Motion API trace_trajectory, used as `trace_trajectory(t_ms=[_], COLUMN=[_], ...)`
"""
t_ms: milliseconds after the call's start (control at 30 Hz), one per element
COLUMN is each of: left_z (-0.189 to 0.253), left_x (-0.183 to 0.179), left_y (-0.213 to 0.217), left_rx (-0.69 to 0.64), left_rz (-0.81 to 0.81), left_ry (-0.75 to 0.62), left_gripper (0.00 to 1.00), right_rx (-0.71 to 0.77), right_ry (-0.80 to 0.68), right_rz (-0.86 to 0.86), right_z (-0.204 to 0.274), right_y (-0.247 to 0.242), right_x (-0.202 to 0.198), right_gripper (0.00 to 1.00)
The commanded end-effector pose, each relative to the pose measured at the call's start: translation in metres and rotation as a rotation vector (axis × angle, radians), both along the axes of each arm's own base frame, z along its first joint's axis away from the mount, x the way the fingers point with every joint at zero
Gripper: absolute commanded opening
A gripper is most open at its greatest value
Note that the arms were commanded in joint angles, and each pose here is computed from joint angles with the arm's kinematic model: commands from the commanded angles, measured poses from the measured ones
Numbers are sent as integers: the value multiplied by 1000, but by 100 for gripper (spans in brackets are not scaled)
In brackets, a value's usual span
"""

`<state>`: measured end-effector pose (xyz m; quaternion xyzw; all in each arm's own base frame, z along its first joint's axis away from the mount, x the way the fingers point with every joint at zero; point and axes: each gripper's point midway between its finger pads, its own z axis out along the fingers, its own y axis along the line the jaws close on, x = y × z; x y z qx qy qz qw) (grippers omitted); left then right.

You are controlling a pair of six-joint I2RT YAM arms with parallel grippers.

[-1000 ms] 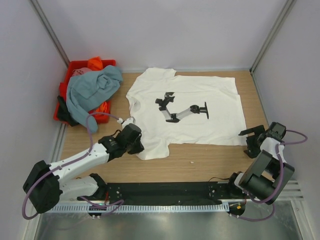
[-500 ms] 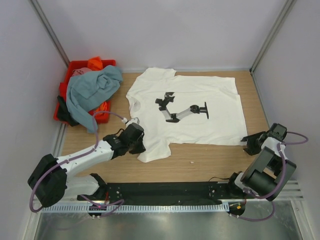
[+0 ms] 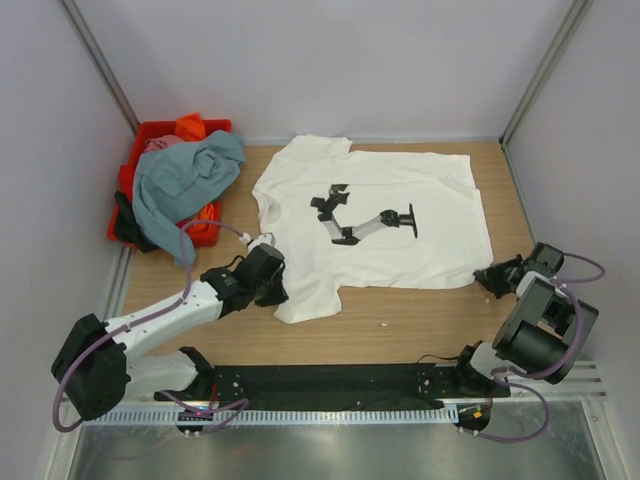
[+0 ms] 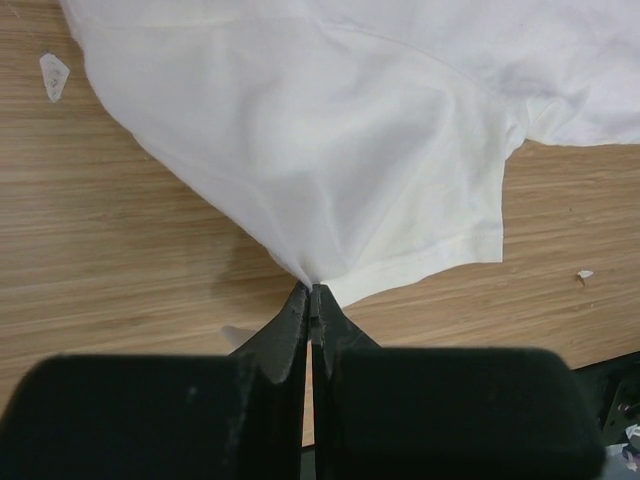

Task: Fold and stack the t-shirts
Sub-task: Fold the tshirt

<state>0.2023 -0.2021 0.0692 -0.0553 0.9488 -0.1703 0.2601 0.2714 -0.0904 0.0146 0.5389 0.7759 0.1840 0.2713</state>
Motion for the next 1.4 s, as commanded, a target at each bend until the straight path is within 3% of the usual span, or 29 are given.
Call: trace_trajectory(t_ms=[0, 300, 600, 867, 1033, 1067, 1167, 1367], left_z=[30, 74, 100, 132, 145, 165, 145, 129], left_x=[8, -12, -18, 47, 118, 137, 168, 221], left_y=[2, 36, 46, 4, -5, -2, 9, 15], left_rx=[-19, 2, -3, 51, 39, 23, 96, 98], left_rz=[17, 73, 99, -5, 9, 33, 66, 87], left_ry=[-63, -100, -113, -118, -63, -105, -45, 23], left_gripper=[0, 0, 0, 0, 0, 0, 0, 0], right_rx=[-1, -187, -166, -169, -200, -199, -212, -205], right_ry=[28, -103, -158, -209, -201, -196, -147, -94], right_rz=[2, 25, 13, -13, 8, 19, 51, 126], right_z=[0, 93, 116, 144, 158, 157, 145, 129], right_y=[8, 5, 16, 3, 2, 5, 1, 7], right_x=[-11, -22, -26, 10, 56, 63, 88, 131], right_gripper=[2, 1, 2, 2, 1, 1, 1, 1])
